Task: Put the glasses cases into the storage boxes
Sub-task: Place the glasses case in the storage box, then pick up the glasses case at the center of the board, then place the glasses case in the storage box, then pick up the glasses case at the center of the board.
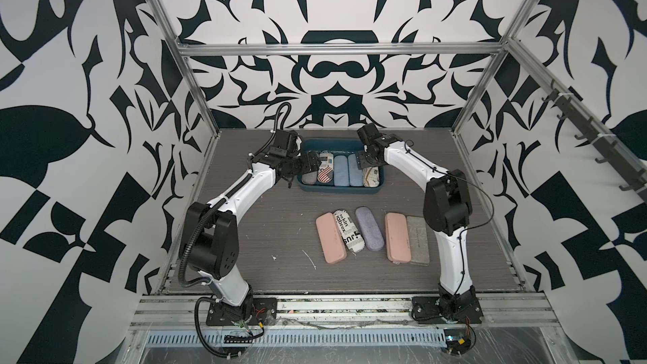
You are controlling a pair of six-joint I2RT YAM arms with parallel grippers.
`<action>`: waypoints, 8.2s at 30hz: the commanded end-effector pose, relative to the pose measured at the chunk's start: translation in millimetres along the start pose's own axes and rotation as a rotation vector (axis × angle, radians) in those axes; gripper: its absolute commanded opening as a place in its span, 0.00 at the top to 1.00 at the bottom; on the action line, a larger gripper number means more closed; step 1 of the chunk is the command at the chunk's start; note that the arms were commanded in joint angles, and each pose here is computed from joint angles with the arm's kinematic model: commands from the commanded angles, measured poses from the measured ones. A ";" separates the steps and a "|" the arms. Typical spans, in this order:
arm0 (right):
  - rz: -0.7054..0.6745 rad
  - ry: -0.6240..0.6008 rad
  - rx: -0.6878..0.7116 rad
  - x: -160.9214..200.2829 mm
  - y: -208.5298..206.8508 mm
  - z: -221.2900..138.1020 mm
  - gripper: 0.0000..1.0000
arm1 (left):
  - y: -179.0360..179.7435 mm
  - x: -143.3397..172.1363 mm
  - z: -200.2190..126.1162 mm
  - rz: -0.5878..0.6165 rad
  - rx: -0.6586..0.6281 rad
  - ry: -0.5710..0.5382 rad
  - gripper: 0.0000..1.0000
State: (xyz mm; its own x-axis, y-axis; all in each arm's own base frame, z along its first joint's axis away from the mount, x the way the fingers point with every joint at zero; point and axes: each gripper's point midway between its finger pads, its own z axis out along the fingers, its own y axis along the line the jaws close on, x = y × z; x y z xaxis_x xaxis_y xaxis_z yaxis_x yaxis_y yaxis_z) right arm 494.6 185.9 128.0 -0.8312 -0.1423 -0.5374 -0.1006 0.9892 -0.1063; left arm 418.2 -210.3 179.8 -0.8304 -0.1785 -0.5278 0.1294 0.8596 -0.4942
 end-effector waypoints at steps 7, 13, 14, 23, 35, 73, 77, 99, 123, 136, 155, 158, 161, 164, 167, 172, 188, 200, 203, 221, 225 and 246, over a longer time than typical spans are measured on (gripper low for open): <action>-0.004 -0.227 -0.249 -21.4 30.7 -119.2 0.19 | -1.4 3.8 -2.3 -0.027 0.020 0.013 0.16; -0.083 -0.180 -0.346 43.1 61.8 -149.0 0.19 | 0.5 3.2 -5.1 -0.044 0.008 0.003 0.16; -0.090 -0.177 -0.344 52.9 63.0 -152.9 0.19 | -0.1 5.3 -6.3 -0.051 0.012 0.009 0.16; -0.025 -0.179 -0.261 90.6 30.1 -150.5 0.19 | -13.5 90.5 -41.1 -0.133 0.002 0.114 0.16; 0.090 -0.293 -0.268 41.8 -4.6 -138.4 0.18 | 0.2 213.4 -11.1 -0.177 -0.064 0.421 0.11; 0.187 -0.278 -0.279 59.2 -33.9 -116.7 0.19 | -61.8 126.6 -45.4 0.080 -0.090 0.229 0.37; 0.202 -0.287 -0.270 58.9 -42.0 -119.0 0.19 | -77.4 75.3 -35.8 0.110 -0.074 0.168 0.37; 0.235 -0.265 -0.244 68.9 -57.1 -115.6 0.19 | -100.6 -18.7 131.1 0.125 0.038 0.157 0.37; 0.239 -0.231 -0.250 63.7 -52.1 -100.7 0.20 | -88.0 16.1 182.5 0.051 0.066 0.272 0.24; 0.240 -0.228 -0.246 62.5 -52.9 -99.1 0.20 | -98.7 11.1 175.1 0.030 0.103 0.264 0.16; 0.238 -0.222 -0.265 56.5 -47.9 -95.2 0.20 | -139.5 14.9 134.9 -0.002 0.191 0.271 0.16; 0.238 -0.222 -0.268 55.8 -47.3 -95.6 0.20 | -135.9 19.5 139.5 -0.008 0.181 0.289 0.16; 0.239 -0.224 -0.266 56.3 -48.5 -96.9 0.20 | -136.9 24.4 142.2 -0.018 0.190 0.308 0.16; 0.240 -0.224 -0.263 57.9 -49.4 -97.5 0.20 | -140.8 26.9 143.0 -0.014 0.198 0.310 0.16; 0.239 -0.224 -0.266 57.9 -48.8 -98.4 0.20 | -145.7 26.6 142.5 -0.017 0.214 0.308 0.16; 0.235 -0.210 -0.266 61.1 -48.8 -98.7 0.20 | -148.6 26.8 141.0 -0.019 0.226 0.310 0.16; 0.258 -0.179 -0.233 106.0 -65.1 -124.2 0.19 | -150.1 -36.4 14.5 0.059 0.216 0.041 0.08; 0.299 -0.244 -0.268 65.2 -52.6 -101.2 0.19 | -73.3 138.3 -50.5 -0.086 -0.036 0.306 0.03; 0.309 -0.243 -0.293 56.4 -45.4 -92.3 0.19 | -70.5 163.9 -37.3 -0.102 -0.060 0.377 0.03; 0.327 -0.259 -0.359 64.9 -40.6 -87.9 0.19 | -76.5 233.2 43.6 -0.074 -0.160 0.627 0.04; 0.331 -0.262 -0.367 64.0 -40.8 -87.9 0.19 | -72.8 237.1 47.1 -0.066 -0.190 0.640 0.04; 0.338 -0.247 -0.390 64.3 -38.7 -85.6 0.19 | -52.9 258.7 63.0 -0.055 -0.286 0.722 0.10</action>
State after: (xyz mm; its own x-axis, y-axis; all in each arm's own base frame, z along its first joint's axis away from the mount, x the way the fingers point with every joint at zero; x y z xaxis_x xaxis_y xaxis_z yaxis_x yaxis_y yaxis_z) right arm 393.5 140.8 156.4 -0.7298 0.2048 -0.6522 -0.0772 0.9233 0.3762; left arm 237.7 -338.9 32.4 -0.9956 0.0466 0.0807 0.0198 0.9521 -0.3050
